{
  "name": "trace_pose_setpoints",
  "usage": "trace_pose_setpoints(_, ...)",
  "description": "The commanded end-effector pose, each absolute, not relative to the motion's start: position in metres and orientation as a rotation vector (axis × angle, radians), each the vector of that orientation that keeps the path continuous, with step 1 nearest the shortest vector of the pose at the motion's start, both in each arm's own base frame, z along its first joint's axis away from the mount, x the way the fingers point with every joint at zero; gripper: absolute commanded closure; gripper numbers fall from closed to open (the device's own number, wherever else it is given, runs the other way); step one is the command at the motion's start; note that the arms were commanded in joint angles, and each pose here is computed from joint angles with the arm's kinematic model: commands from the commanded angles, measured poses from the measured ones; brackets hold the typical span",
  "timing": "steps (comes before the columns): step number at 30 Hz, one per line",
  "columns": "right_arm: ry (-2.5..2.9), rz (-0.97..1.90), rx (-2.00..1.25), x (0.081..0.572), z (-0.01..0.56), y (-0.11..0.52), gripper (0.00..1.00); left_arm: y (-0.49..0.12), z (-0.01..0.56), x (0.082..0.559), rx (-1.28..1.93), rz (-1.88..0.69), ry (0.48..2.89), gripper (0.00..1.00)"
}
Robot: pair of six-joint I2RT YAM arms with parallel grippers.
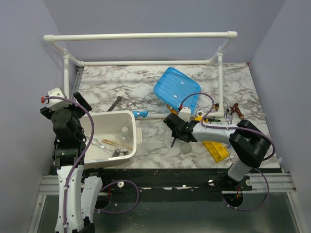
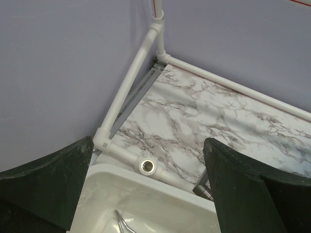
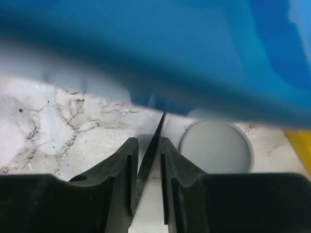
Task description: Organize the chemistry lab equipment
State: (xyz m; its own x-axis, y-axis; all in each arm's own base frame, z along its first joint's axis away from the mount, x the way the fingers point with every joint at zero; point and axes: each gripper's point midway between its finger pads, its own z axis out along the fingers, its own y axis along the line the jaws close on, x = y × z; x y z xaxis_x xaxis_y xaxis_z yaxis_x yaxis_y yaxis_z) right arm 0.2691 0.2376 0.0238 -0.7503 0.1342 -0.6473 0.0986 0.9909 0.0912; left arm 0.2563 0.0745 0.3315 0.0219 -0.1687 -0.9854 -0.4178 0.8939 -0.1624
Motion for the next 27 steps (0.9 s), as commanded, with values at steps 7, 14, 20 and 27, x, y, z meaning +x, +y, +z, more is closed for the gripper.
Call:
trace_pose_setpoints(7,2.508,0.110,0.029,0.254,0.005,0.248,0.91,0.071,0.334,0.256,-0.459,0.188,1.545,0.01)
trace_pose_setpoints(14,2.488,0.100,-0.085,0.236,0.023,0.257,0.99,0.071,0.334,0.256,-0.459,0.185,1.544,0.01)
trace_pose_setpoints(20,2.418,0.135,-0.142,0.226,0.058,0.269,0.99,0.070,0.334,0.256,-0.458,0.185,1.544,0.01)
trace_pose_setpoints(27,2.327,0.303,-0.242,0.213,0.111,0.294,0.99,0.070,0.334,0.256,-0.455,0.181,1.544,0.01)
